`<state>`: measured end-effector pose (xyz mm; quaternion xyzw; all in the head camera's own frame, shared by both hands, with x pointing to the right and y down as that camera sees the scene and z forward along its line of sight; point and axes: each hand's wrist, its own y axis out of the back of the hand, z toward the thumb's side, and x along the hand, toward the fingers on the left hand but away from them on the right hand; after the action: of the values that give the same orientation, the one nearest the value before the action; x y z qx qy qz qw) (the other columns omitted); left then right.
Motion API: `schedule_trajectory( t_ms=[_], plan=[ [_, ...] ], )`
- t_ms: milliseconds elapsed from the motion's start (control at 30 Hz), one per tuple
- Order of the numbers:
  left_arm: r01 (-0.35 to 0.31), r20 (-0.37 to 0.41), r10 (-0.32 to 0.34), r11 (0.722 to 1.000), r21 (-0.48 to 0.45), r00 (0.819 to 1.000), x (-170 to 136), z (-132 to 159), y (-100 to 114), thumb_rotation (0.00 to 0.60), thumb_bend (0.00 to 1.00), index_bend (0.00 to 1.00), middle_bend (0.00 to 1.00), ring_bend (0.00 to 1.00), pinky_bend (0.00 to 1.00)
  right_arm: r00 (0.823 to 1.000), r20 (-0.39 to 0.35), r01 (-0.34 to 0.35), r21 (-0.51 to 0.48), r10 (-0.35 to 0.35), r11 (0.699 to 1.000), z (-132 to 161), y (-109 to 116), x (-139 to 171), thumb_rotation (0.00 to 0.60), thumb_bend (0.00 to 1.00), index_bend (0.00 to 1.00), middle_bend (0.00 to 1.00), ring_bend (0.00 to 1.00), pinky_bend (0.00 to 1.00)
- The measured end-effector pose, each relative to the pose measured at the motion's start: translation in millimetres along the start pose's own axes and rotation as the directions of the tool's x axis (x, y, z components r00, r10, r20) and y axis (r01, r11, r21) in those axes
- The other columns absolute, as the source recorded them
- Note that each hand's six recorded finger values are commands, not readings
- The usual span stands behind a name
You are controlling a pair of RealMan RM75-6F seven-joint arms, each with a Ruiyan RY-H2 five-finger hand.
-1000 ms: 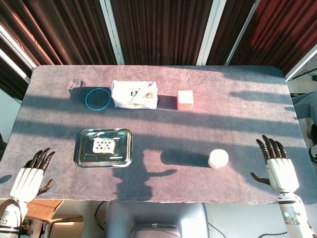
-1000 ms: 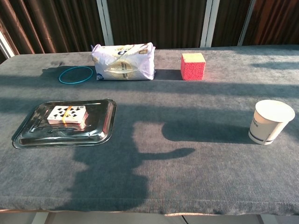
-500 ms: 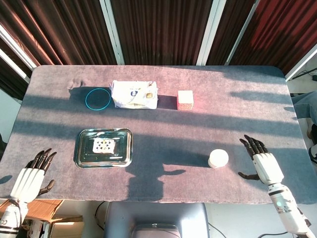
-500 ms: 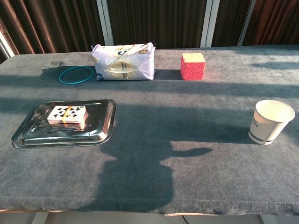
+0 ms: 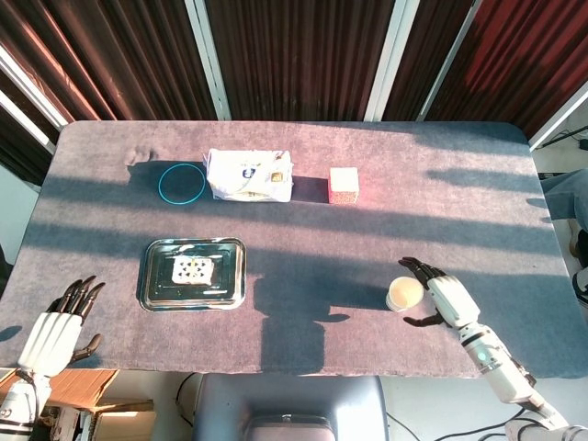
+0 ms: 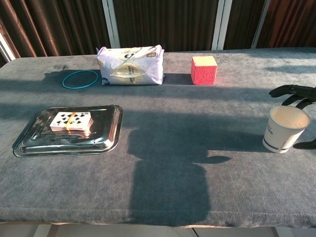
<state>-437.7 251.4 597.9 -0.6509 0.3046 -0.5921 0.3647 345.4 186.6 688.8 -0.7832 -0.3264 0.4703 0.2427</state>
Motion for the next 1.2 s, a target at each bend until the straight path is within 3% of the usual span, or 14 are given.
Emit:
schedule_trajectory(
  t_ms=[267,467,633,833,933,1033,1133,1200],
  plan=[
    [0.000,0.002,0.000,1.000,-0.004,1.000,-1,0,1,0.600,0.30,0.05,0.00,0.00,0.28,0.999,-0.019,0.028,-0.025,-0.028,0.999,4,-11,-17,0.600,0.13,0.48,0.38,0.43,0.55],
    [-0.002,0.003,0.002,1.000,-0.008,1.000,-1,-1,1,0.600,0.30,0.05,0.00,0.00,0.28,0.996,-0.035,0.086,-0.027,-0.087,0.996,7,-12,-23,0.600,0.20,0.62,0.49,0.55,0.66],
    [-0.001,0.002,0.001,1.000,-0.011,1.000,-1,-1,1,0.600,0.30,0.05,0.00,0.00,0.28,0.988,-0.054,0.146,-0.005,-0.146,0.989,10,-4,-22,0.600,0.21,0.64,0.50,0.56,0.67],
    [0.007,0.008,-0.007,1.000,-0.010,1.000,-1,0,0,0.600,0.30,0.05,0.00,0.00,0.28,0.971,-0.100,0.228,0.128,-0.216,0.965,18,12,-20,0.600,0.21,0.64,0.50,0.56,0.67],
    [0.011,0.012,-0.011,1.000,-0.011,1.000,-1,1,0,0.600,0.30,0.05,0.00,0.00,0.28,0.963,-0.121,0.263,0.254,-0.239,0.931,23,20,-19,0.600,0.22,0.64,0.51,0.57,0.68],
    [0.013,0.013,-0.013,1.000,-0.011,1.000,-1,1,-1,0.600,0.30,0.05,0.00,0.00,0.28,0.958,-0.133,0.286,0.416,-0.253,0.863,28,26,-19,0.600,0.22,0.65,0.51,0.57,0.68],
    [0.015,0.013,-0.015,1.000,-0.009,1.000,-1,2,-1,0.600,0.30,0.05,0.00,0.00,0.28,0.958,-0.129,0.283,0.587,-0.257,0.758,32,31,-20,0.600,0.22,0.65,0.51,0.57,0.68],
    [0.017,0.015,-0.016,1.000,-0.008,1.000,-1,2,-1,0.600,0.30,0.05,0.00,0.00,0.28,0.961,-0.114,0.258,0.698,-0.251,0.668,35,33,-22,0.600,0.22,0.65,0.51,0.57,0.68]
  ],
)
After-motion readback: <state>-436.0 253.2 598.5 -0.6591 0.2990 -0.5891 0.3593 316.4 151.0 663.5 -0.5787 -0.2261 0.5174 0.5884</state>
